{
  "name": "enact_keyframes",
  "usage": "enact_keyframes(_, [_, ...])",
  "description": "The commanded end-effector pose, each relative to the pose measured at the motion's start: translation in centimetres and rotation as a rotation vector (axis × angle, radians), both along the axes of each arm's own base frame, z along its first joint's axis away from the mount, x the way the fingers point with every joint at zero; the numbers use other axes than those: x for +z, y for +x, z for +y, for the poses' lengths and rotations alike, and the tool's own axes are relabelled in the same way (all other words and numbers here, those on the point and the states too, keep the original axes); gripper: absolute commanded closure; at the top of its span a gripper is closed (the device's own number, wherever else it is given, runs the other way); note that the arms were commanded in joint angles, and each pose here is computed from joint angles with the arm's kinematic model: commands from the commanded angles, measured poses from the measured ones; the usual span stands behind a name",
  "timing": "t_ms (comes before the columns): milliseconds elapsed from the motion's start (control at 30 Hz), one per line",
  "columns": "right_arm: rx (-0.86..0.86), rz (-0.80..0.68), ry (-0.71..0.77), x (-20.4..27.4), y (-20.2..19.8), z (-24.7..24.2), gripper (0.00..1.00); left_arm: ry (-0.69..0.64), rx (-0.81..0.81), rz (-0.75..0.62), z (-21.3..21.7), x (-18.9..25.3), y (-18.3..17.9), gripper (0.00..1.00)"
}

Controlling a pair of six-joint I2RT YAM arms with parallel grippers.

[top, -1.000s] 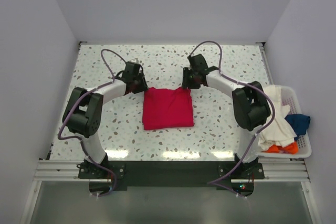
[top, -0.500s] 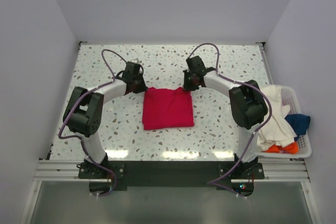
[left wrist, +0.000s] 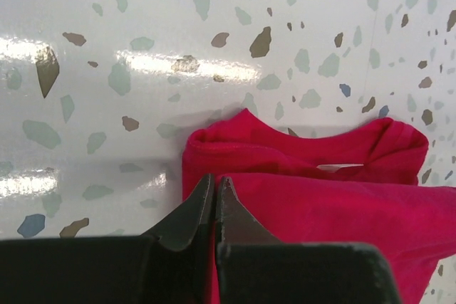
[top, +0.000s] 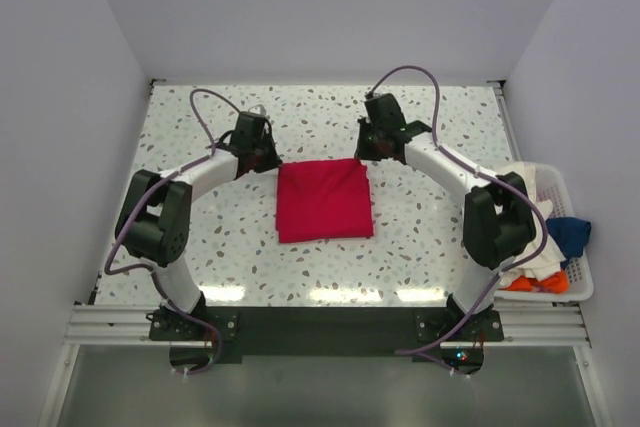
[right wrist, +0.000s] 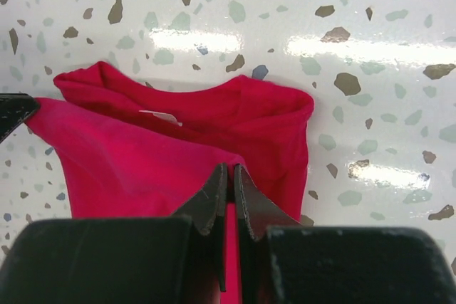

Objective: Fold and stack the t-shirts
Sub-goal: Fold the tshirt

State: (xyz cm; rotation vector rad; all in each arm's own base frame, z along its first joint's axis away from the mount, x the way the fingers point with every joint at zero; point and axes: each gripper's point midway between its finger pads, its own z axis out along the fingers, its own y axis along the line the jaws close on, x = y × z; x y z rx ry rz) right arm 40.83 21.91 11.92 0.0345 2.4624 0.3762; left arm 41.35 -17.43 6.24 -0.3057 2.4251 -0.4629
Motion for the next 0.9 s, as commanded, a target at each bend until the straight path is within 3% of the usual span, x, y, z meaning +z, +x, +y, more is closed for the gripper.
enact_keyframes(0, [-0.054,-0.008,-0.048,0.3,-0.3,-1.6,1.0,-0.041,-0.009,-0.099,-0.7,3.8,2.1,1.0])
enact_keyframes(467, [-0.077,0.039,-0.068,-4.1,3.3,-2.8,0.98,-0.095,-0.028,-0.053,-0.9,0.4,4.8,1.0])
enact_keyframes(533, [-0.072,0.048,-0.075,-4.6,3.7,-2.7,0.94,-0.106,-0.037,-0.058,-0.9,0.7,5.1,0.83])
enact_keyframes(600, [-0.074,0.041,-0.075,-4.1,4.2,-2.7,0.8,-0.105,-0.043,-0.084,-0.7,1.7,5.3,0.59])
enact_keyframes(700, [-0.083,0.024,-0.093,-3.0,4.2,-3.3,0.57,-0.093,-0.029,-0.122,0.2,3.5,5.3,0.42])
enact_keyframes(767, [-0.092,0.011,-0.104,-1.7,3.8,-3.8,0.48,-0.081,-0.016,-0.14,0.8,4.9,4.9,0.4])
enact_keyframes(867, [-0.1,0.012,-0.113,-0.4,2.4,-4.5,0.48,-0.071,-0.014,-0.148,1.3,6.0,3.4,0.44])
